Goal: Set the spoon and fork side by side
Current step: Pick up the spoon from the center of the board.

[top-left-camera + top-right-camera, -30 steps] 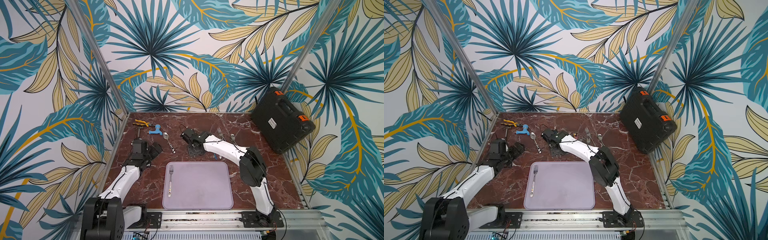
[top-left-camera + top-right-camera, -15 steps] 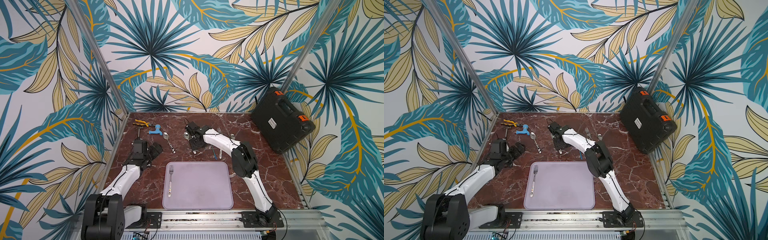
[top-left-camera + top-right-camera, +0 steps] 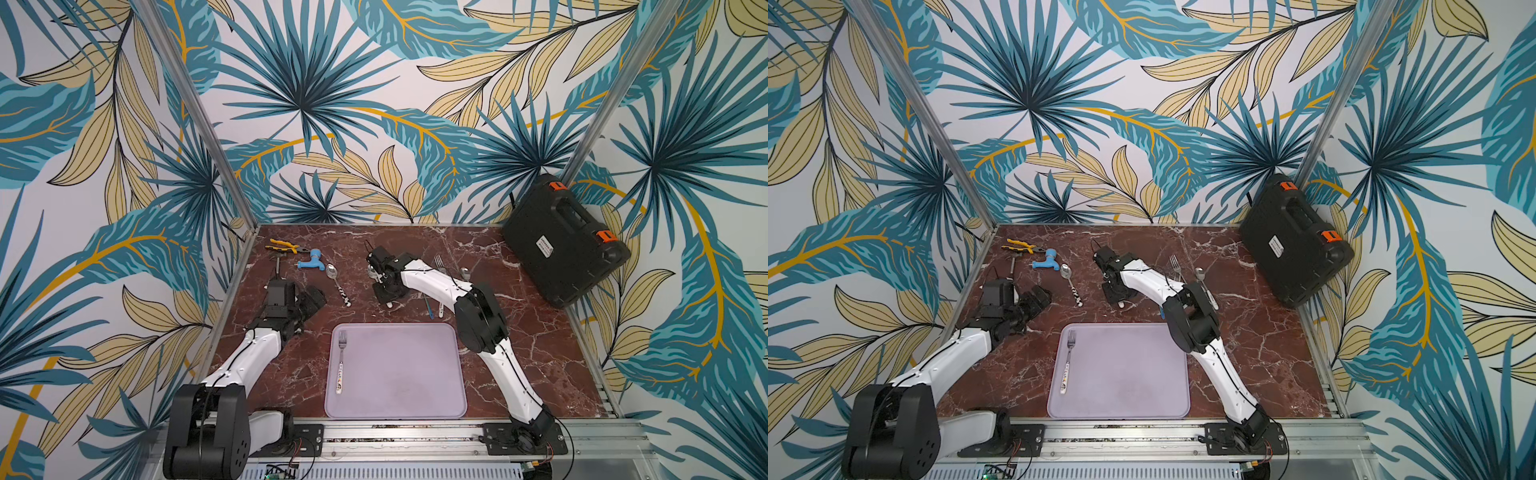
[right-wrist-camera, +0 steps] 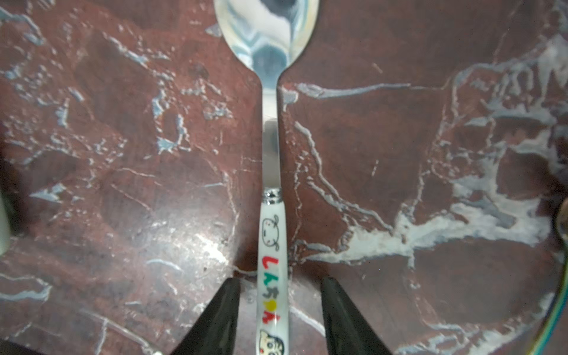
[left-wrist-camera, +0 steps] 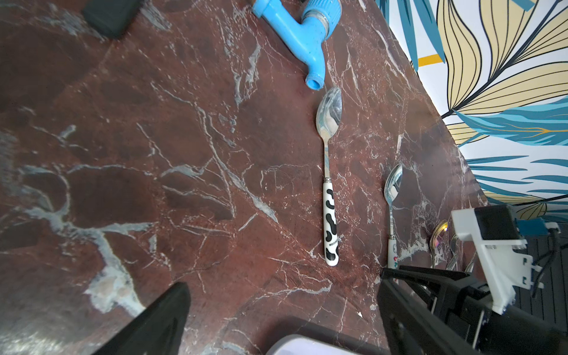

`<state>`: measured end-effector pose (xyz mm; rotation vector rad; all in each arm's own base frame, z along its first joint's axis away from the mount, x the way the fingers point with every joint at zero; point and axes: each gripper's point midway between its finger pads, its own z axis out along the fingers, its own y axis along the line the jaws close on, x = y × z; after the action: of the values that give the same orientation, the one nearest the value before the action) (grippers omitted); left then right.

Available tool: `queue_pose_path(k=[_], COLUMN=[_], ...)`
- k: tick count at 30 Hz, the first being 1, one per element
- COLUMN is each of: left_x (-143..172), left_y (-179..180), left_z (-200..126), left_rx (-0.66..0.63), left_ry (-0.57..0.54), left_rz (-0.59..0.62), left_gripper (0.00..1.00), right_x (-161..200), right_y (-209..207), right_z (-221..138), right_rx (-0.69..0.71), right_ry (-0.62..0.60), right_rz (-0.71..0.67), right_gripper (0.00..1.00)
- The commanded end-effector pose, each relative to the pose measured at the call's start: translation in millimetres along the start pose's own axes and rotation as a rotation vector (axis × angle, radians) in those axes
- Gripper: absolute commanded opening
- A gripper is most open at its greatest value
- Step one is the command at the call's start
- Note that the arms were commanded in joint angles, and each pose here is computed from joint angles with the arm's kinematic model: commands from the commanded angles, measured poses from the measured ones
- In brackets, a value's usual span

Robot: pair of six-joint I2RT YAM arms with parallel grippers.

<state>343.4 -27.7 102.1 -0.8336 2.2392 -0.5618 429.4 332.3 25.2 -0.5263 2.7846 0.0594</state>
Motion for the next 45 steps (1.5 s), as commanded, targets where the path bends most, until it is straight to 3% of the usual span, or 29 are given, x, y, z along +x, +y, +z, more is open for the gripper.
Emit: queue_pose_path(k=[1, 15, 30, 36, 45], left_x=[-3, -4, -2, 0, 0], left_y=[0, -2, -4, -6, -9], left_z=[2, 1, 1, 0, -2], left_rx=[0.010, 0.019, 0.029, 0.042, 0.056], left_ry=[-0.011, -0.010, 0.001, 0.010, 0.012], left_rz=[0.014, 0.013, 0.011, 0.006, 0.004], left_gripper=[1.00, 1.00, 1.00, 1.00, 1.00], right_x=[14, 15, 19, 34, 79], right_y=[-7, -3, 9, 18, 64], right_z=[12, -2, -56, -76, -88], right_rx=[0.039, 0.017, 0.015, 0.026, 0.012], right_ry=[0.058, 0.045, -0.078, -0.088, -0.068], right_rz=[0.001, 0.061, 0.130, 0.149, 0.167], right_gripper=[0.40, 0.00, 0.00, 0.00, 0.00])
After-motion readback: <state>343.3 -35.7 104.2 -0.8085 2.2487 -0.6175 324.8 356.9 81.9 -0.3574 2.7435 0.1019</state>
